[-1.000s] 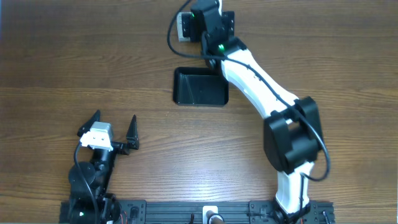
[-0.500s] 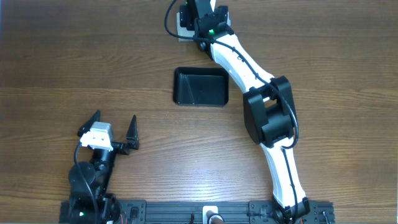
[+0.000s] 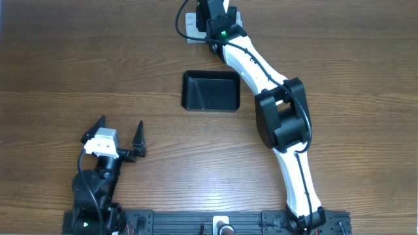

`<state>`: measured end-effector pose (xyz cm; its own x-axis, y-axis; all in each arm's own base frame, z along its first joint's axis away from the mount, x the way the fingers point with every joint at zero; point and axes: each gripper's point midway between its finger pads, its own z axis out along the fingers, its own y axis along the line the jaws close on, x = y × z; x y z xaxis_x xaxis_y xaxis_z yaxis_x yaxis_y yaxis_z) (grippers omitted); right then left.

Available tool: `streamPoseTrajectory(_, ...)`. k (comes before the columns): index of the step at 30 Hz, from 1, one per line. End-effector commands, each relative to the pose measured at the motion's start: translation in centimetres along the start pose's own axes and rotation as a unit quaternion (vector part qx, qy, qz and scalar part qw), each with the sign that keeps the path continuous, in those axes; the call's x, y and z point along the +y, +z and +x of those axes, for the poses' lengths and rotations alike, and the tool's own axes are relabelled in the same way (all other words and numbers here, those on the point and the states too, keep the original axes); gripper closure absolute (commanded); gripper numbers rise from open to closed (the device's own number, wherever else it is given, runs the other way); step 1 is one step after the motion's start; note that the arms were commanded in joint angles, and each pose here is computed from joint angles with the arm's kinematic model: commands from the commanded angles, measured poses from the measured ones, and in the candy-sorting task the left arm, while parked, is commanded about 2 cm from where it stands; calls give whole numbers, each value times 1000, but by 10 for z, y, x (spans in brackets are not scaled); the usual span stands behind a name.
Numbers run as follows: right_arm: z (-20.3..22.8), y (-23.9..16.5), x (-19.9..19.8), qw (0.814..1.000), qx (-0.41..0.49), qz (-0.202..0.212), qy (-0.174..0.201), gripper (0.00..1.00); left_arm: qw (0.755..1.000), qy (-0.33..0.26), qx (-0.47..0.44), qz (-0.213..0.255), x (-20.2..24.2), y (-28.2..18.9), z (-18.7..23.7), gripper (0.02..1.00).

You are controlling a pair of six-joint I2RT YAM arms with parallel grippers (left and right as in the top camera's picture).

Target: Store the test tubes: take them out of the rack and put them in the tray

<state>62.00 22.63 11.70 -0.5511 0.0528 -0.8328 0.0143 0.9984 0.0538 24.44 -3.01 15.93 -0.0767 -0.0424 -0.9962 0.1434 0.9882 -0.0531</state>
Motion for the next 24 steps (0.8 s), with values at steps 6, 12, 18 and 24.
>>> streamPoseTrajectory(6, -9, 1, -2, 1000, -12, 9, -2, 612, 1000, 7, 1, 2, 0, 0, 2, 18)
streamPoseTrajectory(12, -8, 0, -7, 1000, -11, 23, -7, 663, 1000, 7, 1, 2, 0, 0, 2, 18)
streamPoseTrajectory(18, -8, 0, -7, 1000, -11, 23, -14, 700, 1000, 7, 1, 2, 0, 0, 2, 18)
streamPoseTrajectory(24, -8, 1, -7, 1000, -11, 23, -17, 750, 1000, 7, 1, 2, 0, 0, 2, 18)
